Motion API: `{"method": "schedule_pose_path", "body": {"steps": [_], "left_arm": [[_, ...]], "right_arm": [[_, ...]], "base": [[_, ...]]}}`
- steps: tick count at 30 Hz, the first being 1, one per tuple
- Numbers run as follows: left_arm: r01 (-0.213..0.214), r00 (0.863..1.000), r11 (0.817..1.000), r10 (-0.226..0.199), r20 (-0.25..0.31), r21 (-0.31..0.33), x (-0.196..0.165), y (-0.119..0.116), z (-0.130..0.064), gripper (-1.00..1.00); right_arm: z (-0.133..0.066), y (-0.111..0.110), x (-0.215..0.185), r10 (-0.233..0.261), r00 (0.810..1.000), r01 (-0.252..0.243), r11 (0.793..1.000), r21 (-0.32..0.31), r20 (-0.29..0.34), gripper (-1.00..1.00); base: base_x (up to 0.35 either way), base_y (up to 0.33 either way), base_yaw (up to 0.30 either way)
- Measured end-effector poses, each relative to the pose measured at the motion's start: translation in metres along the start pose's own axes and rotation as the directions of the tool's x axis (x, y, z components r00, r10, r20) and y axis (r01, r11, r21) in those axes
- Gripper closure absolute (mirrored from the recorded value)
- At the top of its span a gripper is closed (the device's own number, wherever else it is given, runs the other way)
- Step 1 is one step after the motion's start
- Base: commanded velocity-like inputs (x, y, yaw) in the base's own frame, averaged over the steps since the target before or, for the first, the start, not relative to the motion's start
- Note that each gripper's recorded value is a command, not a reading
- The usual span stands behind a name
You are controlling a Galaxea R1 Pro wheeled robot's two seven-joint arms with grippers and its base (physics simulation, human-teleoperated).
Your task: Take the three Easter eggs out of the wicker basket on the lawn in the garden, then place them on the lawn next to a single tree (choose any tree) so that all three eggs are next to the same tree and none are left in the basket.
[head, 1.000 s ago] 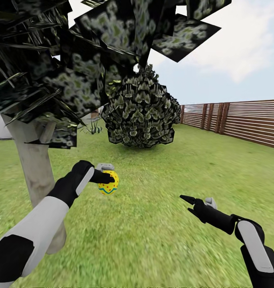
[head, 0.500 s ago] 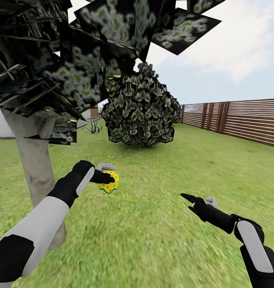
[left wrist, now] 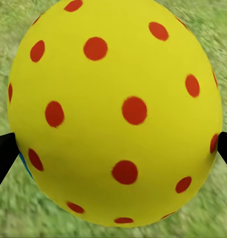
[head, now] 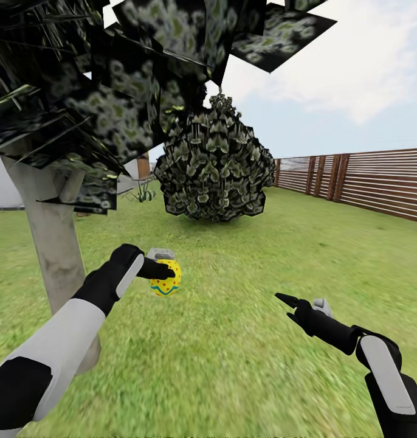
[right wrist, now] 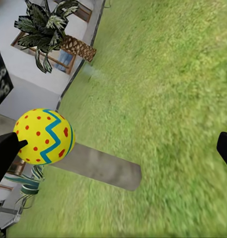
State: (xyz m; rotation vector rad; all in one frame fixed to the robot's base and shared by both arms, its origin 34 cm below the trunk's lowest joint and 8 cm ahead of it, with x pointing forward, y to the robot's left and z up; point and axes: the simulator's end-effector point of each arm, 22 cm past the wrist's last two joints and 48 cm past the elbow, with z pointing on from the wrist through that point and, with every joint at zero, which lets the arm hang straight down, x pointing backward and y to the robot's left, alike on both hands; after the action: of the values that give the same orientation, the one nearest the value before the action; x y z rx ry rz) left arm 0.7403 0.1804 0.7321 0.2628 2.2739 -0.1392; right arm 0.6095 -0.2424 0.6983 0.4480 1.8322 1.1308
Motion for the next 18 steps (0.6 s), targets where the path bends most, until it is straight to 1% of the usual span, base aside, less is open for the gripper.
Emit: {"method": "schedule_pose_path", "body": {"steps": [3, 6, 8, 12, 18], "left_arm": [[0.002, 1.000, 1.000, -0.002, -0.007, 0.000, 0.009, 0.000, 0.005, 1.00], [0.017, 0.998, 1.000, -0.018, -0.058, -0.012, 0.035, 0.007, 0.020, 1.00], [0.026, 0.997, 1.000, -0.027, -0.077, -0.017, 0.048, 0.011, 0.028, 1.00], [0.032, 0.995, 0.999, -0.034, -0.089, -0.020, 0.063, 0.012, 0.036, 1.00], [0.037, 0.993, 0.999, -0.039, -0.112, -0.018, 0.074, 0.014, 0.050, 1.00]], "right_arm": [[0.000, -0.005, 0.004, 0.000, 1.000, 0.000, 1.000, -0.001, 0.000, -1.00], [0.000, -0.010, 0.009, 0.001, 1.000, -0.001, 1.000, -0.001, 0.000, -1.00], [-0.001, -0.014, 0.012, 0.002, 1.000, -0.002, 1.000, -0.002, 0.000, -1.00], [-0.001, -0.021, 0.018, 0.002, 1.000, -0.002, 1.000, -0.002, 0.000, -1.00], [0.004, -0.033, 0.024, 0.014, 1.000, -0.014, 1.000, 0.015, -0.014, -1.00]], "base": [[0.000, 0.000, 0.000], [0.000, 0.000, 0.000], [0.000, 0.000, 0.000], [0.000, 0.000, 0.000], [0.000, 0.000, 0.000]]}}
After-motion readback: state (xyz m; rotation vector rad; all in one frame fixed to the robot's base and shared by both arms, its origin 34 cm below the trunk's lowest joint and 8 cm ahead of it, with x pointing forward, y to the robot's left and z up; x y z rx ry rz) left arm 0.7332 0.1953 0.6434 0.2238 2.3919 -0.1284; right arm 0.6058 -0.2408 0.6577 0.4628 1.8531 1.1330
